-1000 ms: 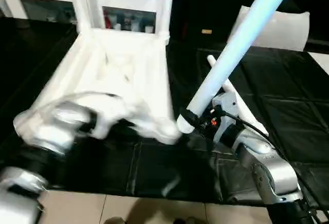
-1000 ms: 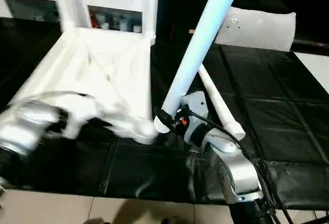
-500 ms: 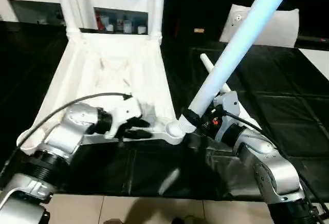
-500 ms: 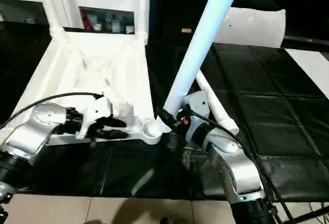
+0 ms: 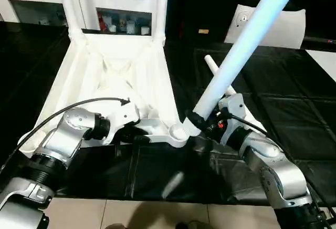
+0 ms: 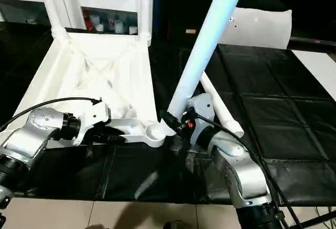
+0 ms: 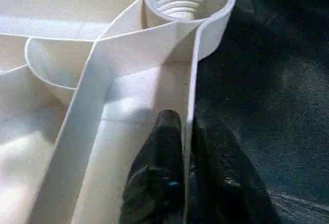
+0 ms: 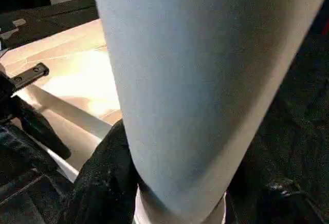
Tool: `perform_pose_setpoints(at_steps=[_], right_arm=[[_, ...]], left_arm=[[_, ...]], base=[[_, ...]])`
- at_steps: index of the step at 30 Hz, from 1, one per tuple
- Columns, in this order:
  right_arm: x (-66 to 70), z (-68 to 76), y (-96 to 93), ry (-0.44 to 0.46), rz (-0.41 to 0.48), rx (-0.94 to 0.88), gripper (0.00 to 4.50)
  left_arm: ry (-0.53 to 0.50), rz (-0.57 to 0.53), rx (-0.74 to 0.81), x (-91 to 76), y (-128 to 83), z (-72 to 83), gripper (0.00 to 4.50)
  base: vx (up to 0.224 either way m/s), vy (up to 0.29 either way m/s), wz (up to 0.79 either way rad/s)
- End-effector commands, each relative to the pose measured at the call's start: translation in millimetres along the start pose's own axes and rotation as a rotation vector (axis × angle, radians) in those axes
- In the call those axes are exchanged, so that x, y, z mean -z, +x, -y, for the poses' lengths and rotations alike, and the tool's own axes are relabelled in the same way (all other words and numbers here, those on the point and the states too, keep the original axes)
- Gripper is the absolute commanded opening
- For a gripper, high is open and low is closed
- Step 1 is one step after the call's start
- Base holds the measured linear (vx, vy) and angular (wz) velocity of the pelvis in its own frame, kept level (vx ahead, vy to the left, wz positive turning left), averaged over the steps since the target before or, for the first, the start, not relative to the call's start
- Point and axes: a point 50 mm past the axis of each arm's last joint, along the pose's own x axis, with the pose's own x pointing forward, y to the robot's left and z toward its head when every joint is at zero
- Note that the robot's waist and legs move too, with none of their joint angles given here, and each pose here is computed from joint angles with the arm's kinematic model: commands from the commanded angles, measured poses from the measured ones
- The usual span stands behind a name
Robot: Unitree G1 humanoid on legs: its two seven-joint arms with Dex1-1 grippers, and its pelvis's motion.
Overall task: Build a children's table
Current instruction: Insert table leg to table base
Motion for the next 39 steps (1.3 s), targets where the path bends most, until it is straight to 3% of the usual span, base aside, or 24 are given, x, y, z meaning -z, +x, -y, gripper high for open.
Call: perform_pose_setpoints(at_steps=[1, 7, 16, 28, 39], right_arm=[[-5.4, 1.9, -2.4, -0.024, 0.012, 0.007, 1.91], [-6.1, 2.9, -2.3, -0.025, 0.010, 0.005, 1.91], [-11.4, -2.5, 10.5, -0.001, -0.016, -0.115, 1.91], [6.2, 2.2, 25.9, -0.043, -0.110, -0.170, 1.91], [2.8, -0.2, 21.1, -0.059, -0.106, -0.205, 1.91]], left_arm=[[0.022, 0.000, 0.006, -5.7, -0.5, -2.7, 0.11], [0.039, -0.027, 0.007, -3.6, 0.2, -4.6, 0.00], [0.066, 0.038, 0.063, -11.6, 6.3, -0.2, 0.00], [0.063, 0.086, 0.027, -14.9, 12.6, -4.4, 0.00], [0.049, 0.098, -0.031, -11.1, 10.1, -9.5, 0.00]], base=[[0.000, 0.000, 0.00], [0.000, 0.000, 0.00], [0.000, 0.000, 0.00], [0.000, 0.000, 0.00], [0.000, 0.000, 0.00]])
